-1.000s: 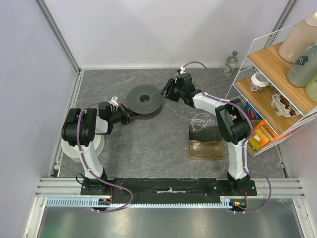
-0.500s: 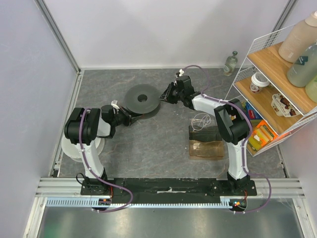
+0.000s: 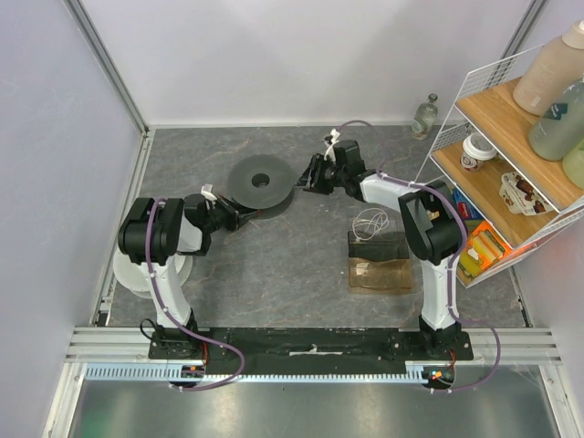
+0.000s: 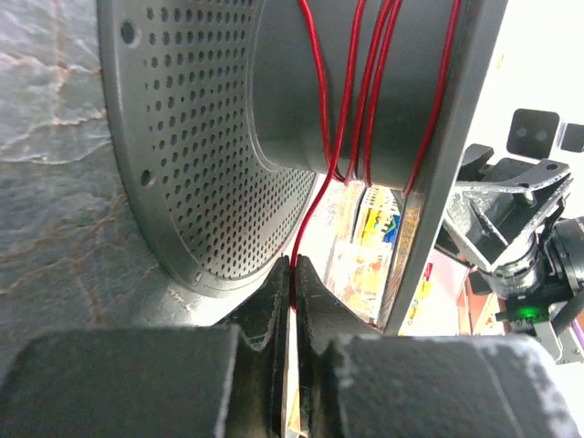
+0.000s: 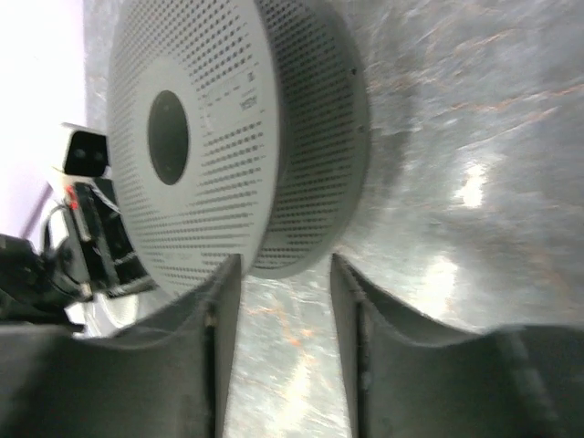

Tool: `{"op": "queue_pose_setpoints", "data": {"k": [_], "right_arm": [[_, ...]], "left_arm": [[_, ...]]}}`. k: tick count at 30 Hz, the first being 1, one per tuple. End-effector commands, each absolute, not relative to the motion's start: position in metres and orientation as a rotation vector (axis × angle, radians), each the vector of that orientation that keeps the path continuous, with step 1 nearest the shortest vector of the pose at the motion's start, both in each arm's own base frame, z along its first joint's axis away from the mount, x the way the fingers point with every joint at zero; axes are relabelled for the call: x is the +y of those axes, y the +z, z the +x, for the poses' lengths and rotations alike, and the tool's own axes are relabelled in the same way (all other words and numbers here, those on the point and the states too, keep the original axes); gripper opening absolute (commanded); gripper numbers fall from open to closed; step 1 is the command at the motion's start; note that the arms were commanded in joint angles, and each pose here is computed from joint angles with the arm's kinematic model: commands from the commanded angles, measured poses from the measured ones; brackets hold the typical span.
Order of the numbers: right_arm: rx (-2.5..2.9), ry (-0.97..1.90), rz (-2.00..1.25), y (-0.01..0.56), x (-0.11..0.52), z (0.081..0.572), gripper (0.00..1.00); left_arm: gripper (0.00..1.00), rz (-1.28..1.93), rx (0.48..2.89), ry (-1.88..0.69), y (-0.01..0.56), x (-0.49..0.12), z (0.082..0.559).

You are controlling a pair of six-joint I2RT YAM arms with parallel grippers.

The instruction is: Wrap the cables

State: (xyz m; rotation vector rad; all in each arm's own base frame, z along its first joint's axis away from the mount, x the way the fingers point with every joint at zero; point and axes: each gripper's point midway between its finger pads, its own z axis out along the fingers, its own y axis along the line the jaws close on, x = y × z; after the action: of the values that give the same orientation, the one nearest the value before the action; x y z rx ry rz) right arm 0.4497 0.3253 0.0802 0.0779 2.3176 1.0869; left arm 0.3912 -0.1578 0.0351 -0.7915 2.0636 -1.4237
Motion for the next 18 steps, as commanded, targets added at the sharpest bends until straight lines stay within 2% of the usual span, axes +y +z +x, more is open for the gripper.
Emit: {"op": "queue_pose_setpoints", "data": {"k": [1, 6, 9, 18], "right_arm": [[2.172, 1.015, -0.168, 0.135, 0.294, 0.483, 0.61], [2.177, 1.125, -0.277, 0.129, 0.305, 0.510, 0.66], [2.165, 1.292, -0.318, 0.130, 0.329, 0.514, 0.74], [2.193, 1.361, -0.307, 0.091, 0.353, 0.537, 0.80]], "left_arm": [[0.07, -0.702, 2.032, -1.446, 0.045, -0.155, 0.390], [0.07, -0.681, 2.031, -1.455, 0.044, -0.155, 0.392], [0.07, -0.662, 2.028, -1.469, 0.045, -0.157, 0.395], [0.07, -0.645, 2.021, -1.479, 0.047, -0.158, 0.394]]}}
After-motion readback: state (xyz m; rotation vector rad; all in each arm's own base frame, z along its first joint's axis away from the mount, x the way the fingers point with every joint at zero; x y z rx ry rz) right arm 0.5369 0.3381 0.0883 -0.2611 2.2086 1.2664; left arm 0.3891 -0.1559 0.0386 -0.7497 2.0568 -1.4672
